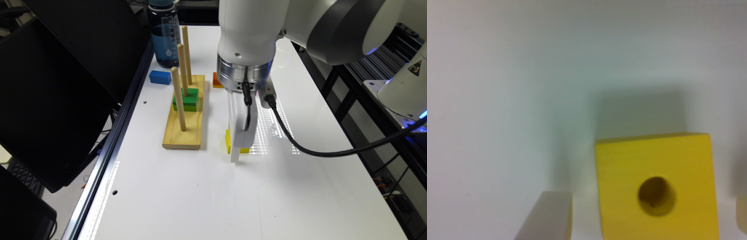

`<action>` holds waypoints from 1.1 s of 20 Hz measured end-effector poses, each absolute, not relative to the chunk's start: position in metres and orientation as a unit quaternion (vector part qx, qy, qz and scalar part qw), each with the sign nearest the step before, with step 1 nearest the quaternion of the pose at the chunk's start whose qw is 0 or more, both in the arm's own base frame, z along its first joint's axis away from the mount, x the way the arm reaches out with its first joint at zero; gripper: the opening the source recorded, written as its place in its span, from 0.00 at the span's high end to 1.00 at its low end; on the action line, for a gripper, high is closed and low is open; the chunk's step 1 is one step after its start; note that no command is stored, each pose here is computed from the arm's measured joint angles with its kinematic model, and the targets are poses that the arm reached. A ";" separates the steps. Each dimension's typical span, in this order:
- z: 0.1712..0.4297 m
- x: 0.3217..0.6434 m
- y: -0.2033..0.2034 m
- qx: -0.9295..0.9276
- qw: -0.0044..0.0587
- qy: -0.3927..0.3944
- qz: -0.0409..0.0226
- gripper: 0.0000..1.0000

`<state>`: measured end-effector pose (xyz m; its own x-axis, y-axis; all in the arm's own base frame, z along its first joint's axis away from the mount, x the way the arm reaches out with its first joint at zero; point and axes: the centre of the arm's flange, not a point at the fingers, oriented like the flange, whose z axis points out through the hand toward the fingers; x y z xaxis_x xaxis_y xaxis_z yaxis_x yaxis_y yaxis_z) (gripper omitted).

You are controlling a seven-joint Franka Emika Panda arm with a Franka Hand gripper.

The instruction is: Pick up yellow block.

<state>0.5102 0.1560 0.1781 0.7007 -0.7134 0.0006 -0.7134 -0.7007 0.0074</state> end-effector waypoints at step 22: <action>0.172 0.514 0.155 0.922 0.001 -0.388 0.000 0.00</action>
<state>0.5136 0.1548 0.1722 0.6992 -0.7149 0.0003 -0.7149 -0.6992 0.0030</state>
